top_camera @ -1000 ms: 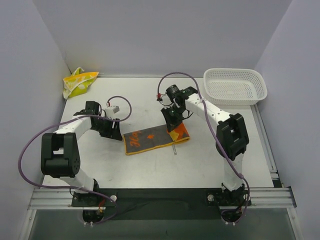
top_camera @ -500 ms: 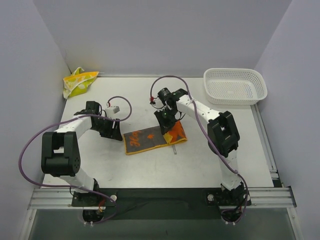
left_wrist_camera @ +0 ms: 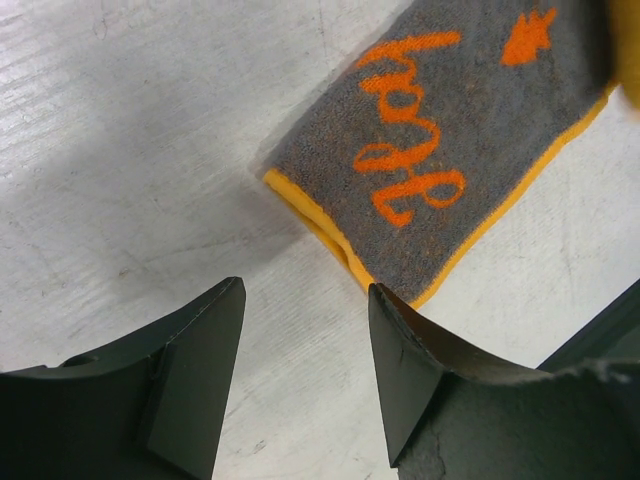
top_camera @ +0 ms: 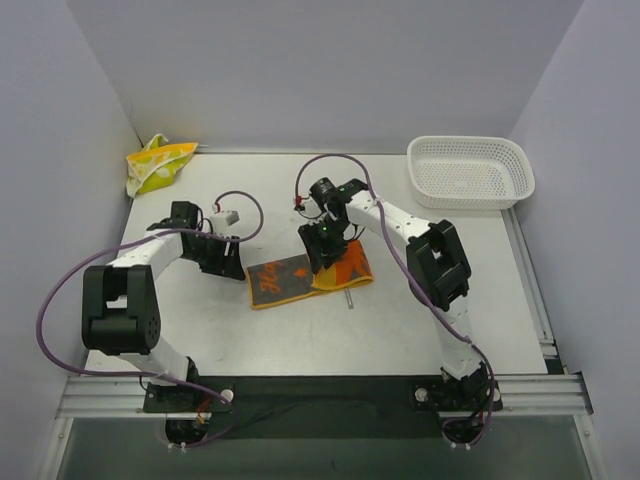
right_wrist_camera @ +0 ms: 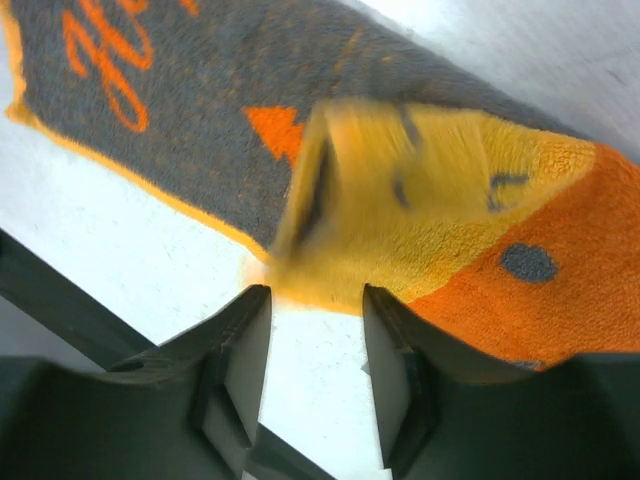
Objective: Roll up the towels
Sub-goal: Fold the towel
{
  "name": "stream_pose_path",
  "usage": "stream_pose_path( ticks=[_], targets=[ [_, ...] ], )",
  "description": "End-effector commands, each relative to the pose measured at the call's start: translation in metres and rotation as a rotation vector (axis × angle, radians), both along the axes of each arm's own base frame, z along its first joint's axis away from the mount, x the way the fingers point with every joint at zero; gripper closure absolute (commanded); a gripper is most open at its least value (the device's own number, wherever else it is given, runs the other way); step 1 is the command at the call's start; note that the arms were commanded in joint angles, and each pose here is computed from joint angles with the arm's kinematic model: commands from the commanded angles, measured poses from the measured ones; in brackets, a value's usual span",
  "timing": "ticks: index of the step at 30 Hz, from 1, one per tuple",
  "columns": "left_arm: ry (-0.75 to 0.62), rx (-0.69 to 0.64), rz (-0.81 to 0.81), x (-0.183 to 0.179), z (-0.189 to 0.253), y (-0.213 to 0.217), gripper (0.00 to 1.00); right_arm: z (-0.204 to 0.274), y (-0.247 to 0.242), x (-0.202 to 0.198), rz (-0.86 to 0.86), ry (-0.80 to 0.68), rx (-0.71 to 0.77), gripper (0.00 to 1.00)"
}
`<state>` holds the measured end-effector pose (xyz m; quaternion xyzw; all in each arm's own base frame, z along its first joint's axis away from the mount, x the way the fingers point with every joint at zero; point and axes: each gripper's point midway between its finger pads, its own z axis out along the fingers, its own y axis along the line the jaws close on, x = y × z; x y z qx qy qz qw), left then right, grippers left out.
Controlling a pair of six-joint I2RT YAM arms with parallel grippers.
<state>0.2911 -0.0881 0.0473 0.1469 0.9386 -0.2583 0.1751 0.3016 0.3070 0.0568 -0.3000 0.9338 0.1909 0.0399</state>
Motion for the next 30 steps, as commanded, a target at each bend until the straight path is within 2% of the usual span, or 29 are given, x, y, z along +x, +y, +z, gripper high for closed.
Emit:
stream_pose_path(
  ticks=[1,5,9,11,18,21,22,24,26,27,28,29,30],
  targets=[
    [-0.065,-0.062,-0.017,0.006,0.027,-0.009,0.37,0.029,-0.001,-0.009,0.017,0.022,0.074,0.56],
    [-0.086,-0.048,-0.042,0.002,0.032,-0.015,0.38,0.058,-0.03,0.021,-0.06,-0.03,0.144,0.55],
    [-0.075,-0.007,-0.111,-0.003,0.023,-0.033,0.43,0.045,-0.067,0.047,-0.14,-0.052,0.077,0.65],
    [-0.056,0.005,-0.123,-0.004,0.017,-0.037,0.49,0.033,-0.073,0.047,-0.11,-0.062,0.042,0.7],
    [0.053,0.062,-0.124,0.002,-0.021,-0.039,0.64,-0.027,-0.09,0.029,-0.113,0.038,-0.065,0.87],
    [0.068,0.083,-0.12,0.017,-0.033,-0.039,0.7,-0.042,-0.099,0.002,-0.126,0.106,-0.091,0.99],
    [0.033,0.08,-0.12,0.034,-0.029,-0.042,0.71,-0.047,-0.102,-0.017,-0.12,0.155,-0.096,1.0],
    [0.046,0.083,-0.122,0.051,-0.042,-0.047,0.71,-0.042,-0.096,-0.04,-0.094,0.178,-0.081,1.0],
    [-0.024,0.067,-0.136,0.09,-0.029,-0.063,0.72,-0.027,-0.08,-0.07,-0.042,0.233,0.011,0.99],
    [0.0,0.064,-0.141,0.098,-0.041,-0.068,0.71,-0.017,-0.064,-0.089,0.021,0.259,0.067,0.94],
    [-0.071,0.046,-0.147,0.128,-0.021,-0.079,0.71,0.003,-0.045,-0.105,0.059,0.323,0.195,0.89],
    [-0.078,0.036,-0.166,0.135,-0.017,-0.089,0.7,0.024,-0.036,-0.112,0.086,0.336,0.28,0.84],
    [-0.066,0.042,-0.171,0.14,-0.02,-0.092,0.68,0.037,-0.034,-0.117,0.098,0.348,0.322,0.72]
  ],
)
